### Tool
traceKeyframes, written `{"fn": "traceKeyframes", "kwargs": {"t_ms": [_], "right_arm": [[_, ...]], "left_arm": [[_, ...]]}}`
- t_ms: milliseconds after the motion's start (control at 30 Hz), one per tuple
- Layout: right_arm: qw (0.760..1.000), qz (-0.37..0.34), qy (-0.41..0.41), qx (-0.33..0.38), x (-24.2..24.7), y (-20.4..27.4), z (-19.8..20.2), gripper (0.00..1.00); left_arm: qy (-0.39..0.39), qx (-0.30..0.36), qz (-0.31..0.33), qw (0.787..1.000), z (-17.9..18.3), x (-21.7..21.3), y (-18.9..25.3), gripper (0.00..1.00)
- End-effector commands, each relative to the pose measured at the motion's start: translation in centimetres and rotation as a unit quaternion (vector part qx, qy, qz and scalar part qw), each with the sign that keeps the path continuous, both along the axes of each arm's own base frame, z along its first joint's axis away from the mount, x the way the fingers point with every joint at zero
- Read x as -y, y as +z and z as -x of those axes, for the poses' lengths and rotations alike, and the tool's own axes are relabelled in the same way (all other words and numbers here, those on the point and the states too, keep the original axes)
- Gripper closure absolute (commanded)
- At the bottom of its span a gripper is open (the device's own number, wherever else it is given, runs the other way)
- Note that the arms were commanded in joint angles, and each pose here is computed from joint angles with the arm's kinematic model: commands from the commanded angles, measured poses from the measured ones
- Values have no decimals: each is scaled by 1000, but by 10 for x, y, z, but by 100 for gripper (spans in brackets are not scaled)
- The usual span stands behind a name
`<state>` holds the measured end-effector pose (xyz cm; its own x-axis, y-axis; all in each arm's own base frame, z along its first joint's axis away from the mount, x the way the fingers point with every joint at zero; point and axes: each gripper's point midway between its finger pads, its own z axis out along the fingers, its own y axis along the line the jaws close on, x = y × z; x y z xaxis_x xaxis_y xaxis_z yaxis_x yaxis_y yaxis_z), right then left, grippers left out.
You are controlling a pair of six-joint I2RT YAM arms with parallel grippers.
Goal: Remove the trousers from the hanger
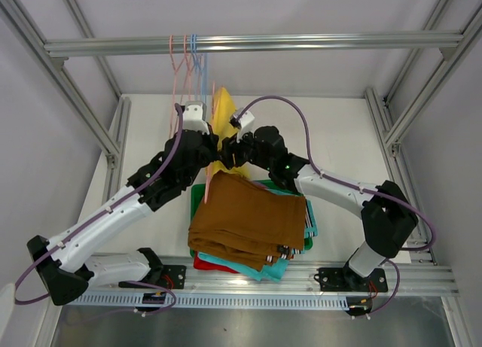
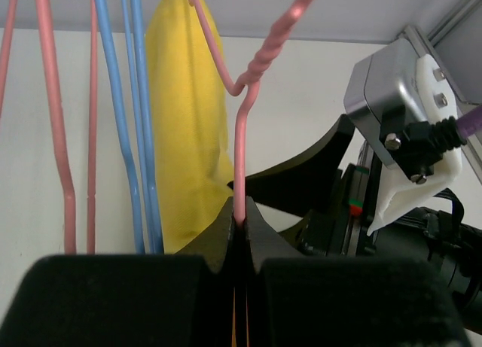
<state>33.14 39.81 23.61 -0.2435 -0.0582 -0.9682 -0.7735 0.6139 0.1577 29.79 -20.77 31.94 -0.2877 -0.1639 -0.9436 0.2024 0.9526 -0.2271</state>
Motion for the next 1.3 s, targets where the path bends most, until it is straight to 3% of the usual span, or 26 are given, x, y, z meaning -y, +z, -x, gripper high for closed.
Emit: {"fn": "traceKeyframes", "kwargs": {"t_ms": [0, 33, 133, 300, 367, 467, 533, 600, 833, 1100, 1267], "right_arm": [[994, -84, -35, 59, 8, 73, -37, 44], [994, -87, -28, 60, 7, 77, -35, 55], [995, -90, 6, 51, 3, 79, -27, 68], [991, -105, 84, 19, -5, 80, -10, 70], [989, -108, 99, 1, -5, 75, -10, 53], [989, -105, 107, -10, -5, 70, -11, 50], [987, -105, 119, -18, -7, 66, -9, 38], [987, -107, 119, -24, -7, 63, -13, 38], [988, -117, 101, -26, -8, 60, -22, 67], [990, -109, 83, -20, -17, 48, -13, 71], [993, -99, 67, -13, -27, 41, -7, 92]], "left_arm": [[-33, 33, 42, 998, 6, 11, 37, 100], [-32, 33, 43, 998, 6, 11, 38, 100], [-32, 33, 39, 998, 5, 11, 36, 100], [-38, 33, 39, 998, 5, 13, 37, 99], [-40, 33, 38, 998, 6, 14, 37, 100], [-42, 32, 35, 998, 6, 15, 35, 99], [-44, 33, 37, 998, 6, 16, 36, 100], [-45, 33, 37, 998, 6, 16, 35, 100], [-48, 33, 36, 998, 6, 17, 36, 100], [-48, 37, 41, 997, 8, 15, 40, 100], [-51, 36, 43, 997, 9, 16, 40, 100]]}}
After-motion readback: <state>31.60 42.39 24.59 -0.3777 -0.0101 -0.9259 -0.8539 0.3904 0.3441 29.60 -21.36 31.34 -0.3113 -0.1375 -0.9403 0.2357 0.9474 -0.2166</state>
